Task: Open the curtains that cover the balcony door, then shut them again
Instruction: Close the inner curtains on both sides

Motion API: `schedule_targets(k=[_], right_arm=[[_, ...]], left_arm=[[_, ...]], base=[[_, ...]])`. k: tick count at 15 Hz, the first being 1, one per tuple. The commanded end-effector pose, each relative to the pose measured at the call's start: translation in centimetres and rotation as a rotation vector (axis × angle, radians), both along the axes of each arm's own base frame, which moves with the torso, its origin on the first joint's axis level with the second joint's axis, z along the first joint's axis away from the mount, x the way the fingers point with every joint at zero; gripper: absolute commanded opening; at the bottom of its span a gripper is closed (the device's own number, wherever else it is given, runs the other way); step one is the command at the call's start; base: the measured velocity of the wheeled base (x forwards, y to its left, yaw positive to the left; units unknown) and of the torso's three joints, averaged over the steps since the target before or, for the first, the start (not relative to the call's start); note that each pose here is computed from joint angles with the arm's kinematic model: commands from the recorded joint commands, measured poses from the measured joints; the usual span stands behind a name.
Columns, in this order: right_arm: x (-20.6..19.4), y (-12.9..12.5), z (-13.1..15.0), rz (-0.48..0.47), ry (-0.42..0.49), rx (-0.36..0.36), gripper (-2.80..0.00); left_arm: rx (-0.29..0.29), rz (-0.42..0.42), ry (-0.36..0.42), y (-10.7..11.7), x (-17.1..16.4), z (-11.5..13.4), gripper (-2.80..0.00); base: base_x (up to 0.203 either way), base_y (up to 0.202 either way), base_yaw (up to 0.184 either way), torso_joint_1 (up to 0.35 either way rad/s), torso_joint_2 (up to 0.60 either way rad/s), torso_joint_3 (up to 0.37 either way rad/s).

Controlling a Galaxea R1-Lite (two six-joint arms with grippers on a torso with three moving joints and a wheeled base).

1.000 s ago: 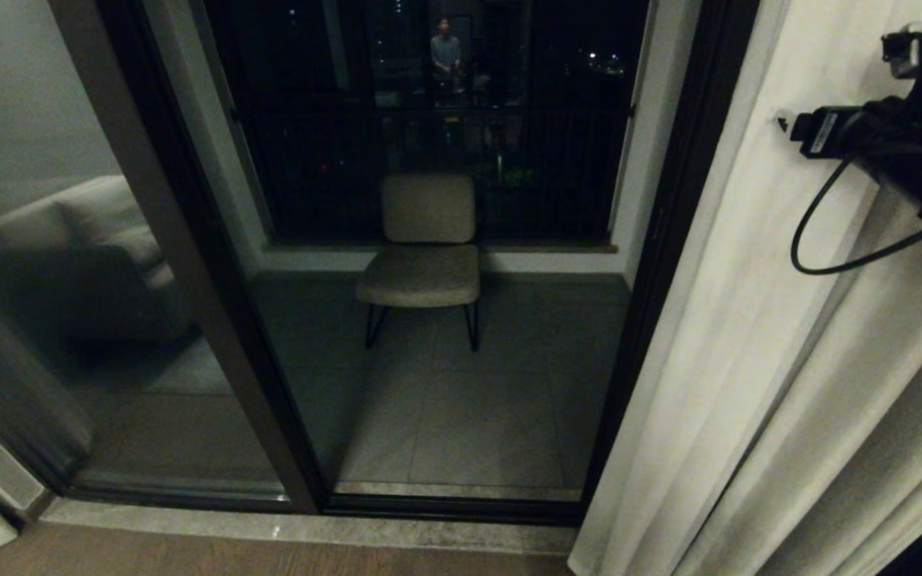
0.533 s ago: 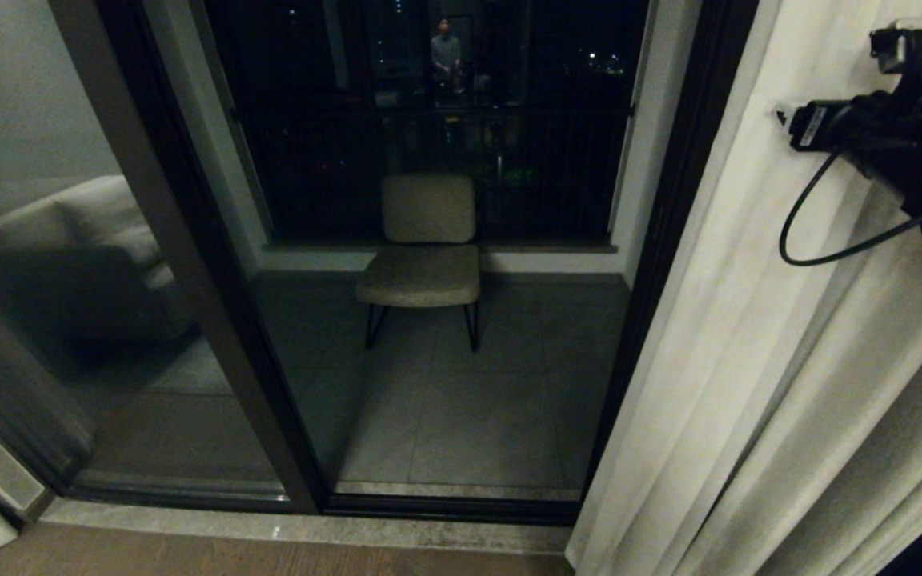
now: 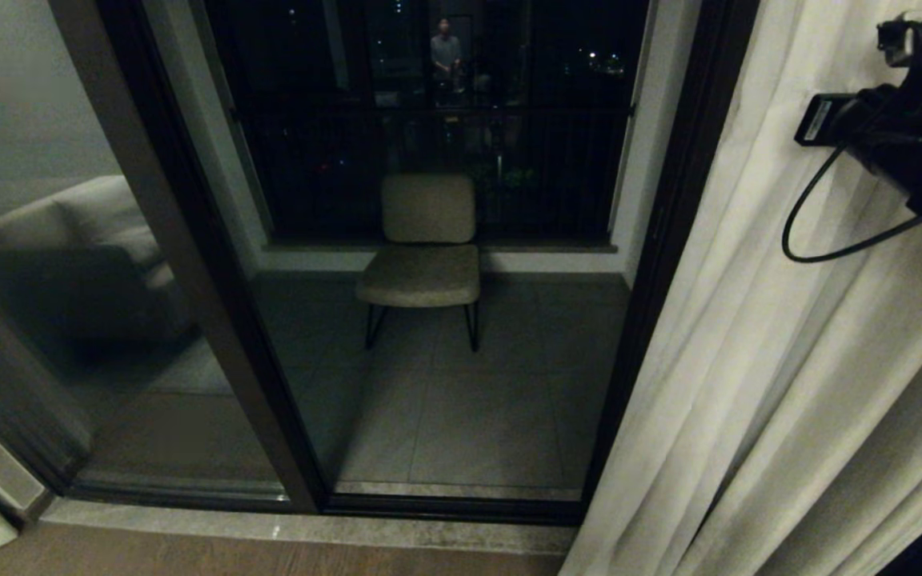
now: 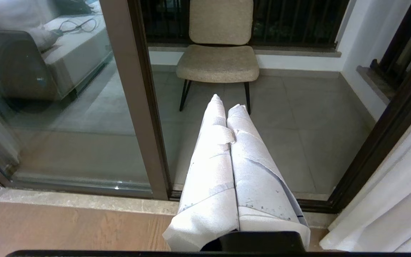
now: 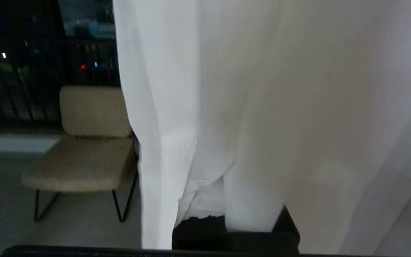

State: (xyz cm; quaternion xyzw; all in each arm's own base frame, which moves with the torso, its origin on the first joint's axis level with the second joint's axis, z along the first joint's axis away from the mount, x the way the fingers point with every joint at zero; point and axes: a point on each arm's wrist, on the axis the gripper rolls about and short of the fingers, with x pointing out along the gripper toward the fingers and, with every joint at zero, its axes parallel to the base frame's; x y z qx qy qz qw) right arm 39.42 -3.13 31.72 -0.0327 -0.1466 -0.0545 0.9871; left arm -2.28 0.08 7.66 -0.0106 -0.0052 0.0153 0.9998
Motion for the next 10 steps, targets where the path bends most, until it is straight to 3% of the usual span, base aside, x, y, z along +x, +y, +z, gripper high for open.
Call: schedule_targets(k=[1,10], right_arm=[[-0.9,0.1,0.9,0.000,-0.042,-0.001,-2.80],[-4.5,0.2,1.4,-0.010,-0.032,0.001,-2.80]], left_arm=[[0.000,0.000,-0.002,0.0,0.0,0.0,-2.80],[0.000,0.001,-0.001,0.0,0.0,0.0,-2.80]], base=[[0.000,0.000,0.000,0.000,0.00,0.000],[0.000,0.000,0.000,0.000,0.00,0.000]])
